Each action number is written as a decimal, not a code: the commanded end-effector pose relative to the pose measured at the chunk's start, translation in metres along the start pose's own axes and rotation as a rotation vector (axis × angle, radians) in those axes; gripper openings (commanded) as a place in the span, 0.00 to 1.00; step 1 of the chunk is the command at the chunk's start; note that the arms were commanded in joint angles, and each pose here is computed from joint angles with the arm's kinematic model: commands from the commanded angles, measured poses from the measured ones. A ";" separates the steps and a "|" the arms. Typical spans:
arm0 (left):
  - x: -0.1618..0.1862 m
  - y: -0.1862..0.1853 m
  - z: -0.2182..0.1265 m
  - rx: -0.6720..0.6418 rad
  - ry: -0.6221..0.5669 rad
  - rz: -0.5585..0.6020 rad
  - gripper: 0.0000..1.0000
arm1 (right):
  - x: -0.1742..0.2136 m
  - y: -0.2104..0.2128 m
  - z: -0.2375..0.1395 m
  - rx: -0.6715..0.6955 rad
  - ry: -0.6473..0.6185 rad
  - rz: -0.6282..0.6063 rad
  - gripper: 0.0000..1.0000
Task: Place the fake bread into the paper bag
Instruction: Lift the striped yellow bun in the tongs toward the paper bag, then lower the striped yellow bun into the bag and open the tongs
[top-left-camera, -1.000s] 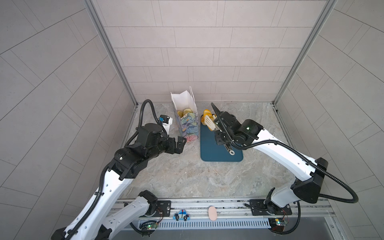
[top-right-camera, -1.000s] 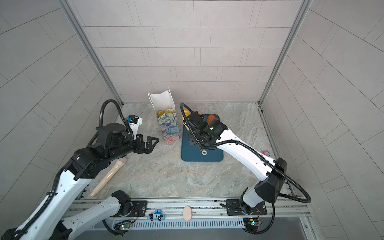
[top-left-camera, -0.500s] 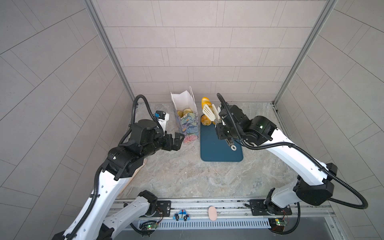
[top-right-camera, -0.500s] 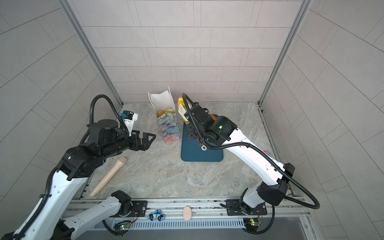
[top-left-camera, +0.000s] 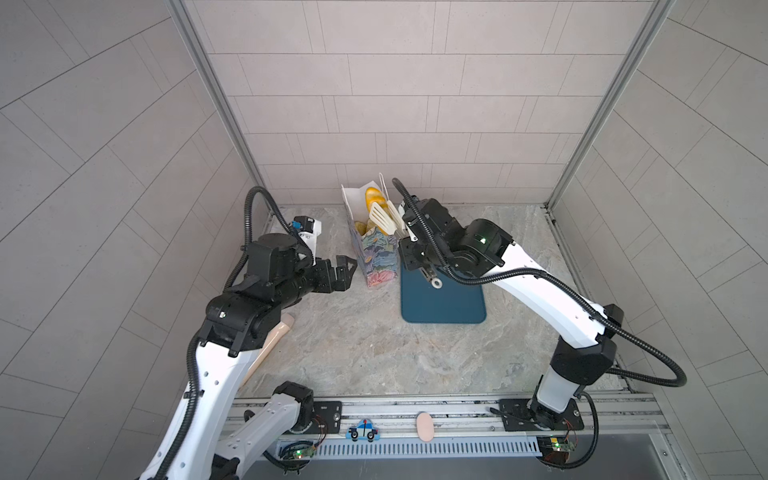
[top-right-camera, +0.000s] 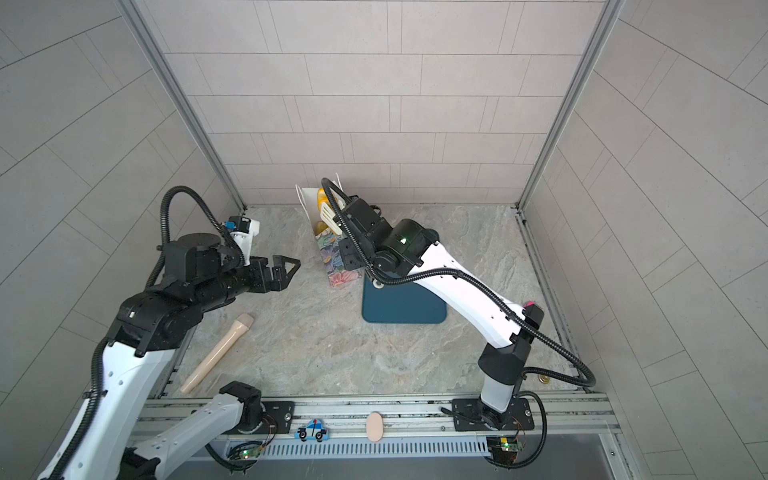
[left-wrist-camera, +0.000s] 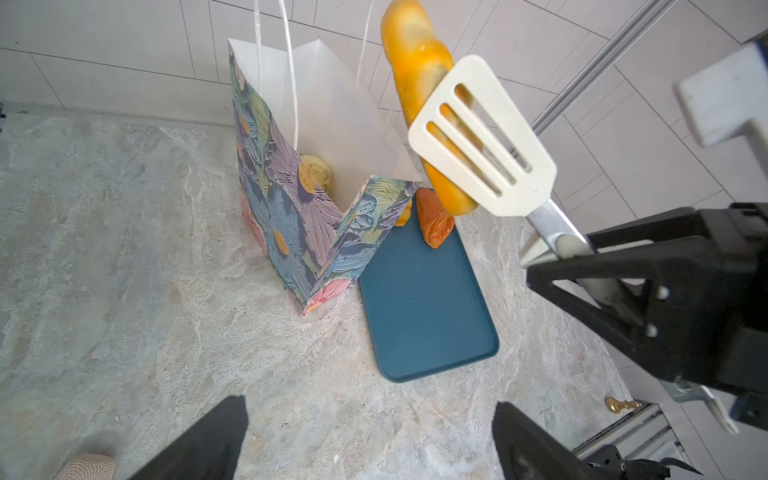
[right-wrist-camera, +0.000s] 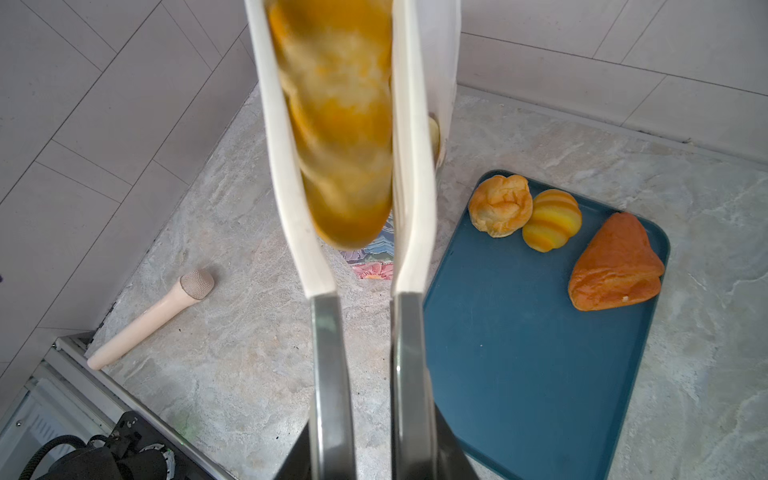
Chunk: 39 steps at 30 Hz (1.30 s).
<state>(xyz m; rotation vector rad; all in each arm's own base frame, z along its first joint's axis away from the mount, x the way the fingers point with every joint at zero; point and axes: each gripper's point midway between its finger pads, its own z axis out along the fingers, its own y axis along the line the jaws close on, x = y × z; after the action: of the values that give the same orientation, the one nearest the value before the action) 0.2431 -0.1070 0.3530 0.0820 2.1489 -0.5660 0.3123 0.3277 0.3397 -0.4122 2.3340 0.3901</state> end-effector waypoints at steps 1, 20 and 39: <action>0.000 -0.002 0.000 0.037 -0.010 -0.025 1.00 | -0.025 0.010 -0.007 -0.027 -0.085 -0.017 0.34; 0.006 0.000 0.016 0.057 0.014 -0.061 1.00 | -0.048 -0.007 0.048 0.010 -0.048 0.007 0.37; 0.004 0.003 0.025 0.047 0.033 -0.061 1.00 | -0.051 -0.016 0.055 -0.005 -0.017 0.024 0.59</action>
<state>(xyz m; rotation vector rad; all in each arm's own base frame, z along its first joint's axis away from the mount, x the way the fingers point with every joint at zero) 0.2591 -0.1163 0.3328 0.0453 2.1895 -0.6561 0.3893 0.3451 0.3152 -0.3843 2.3664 0.3846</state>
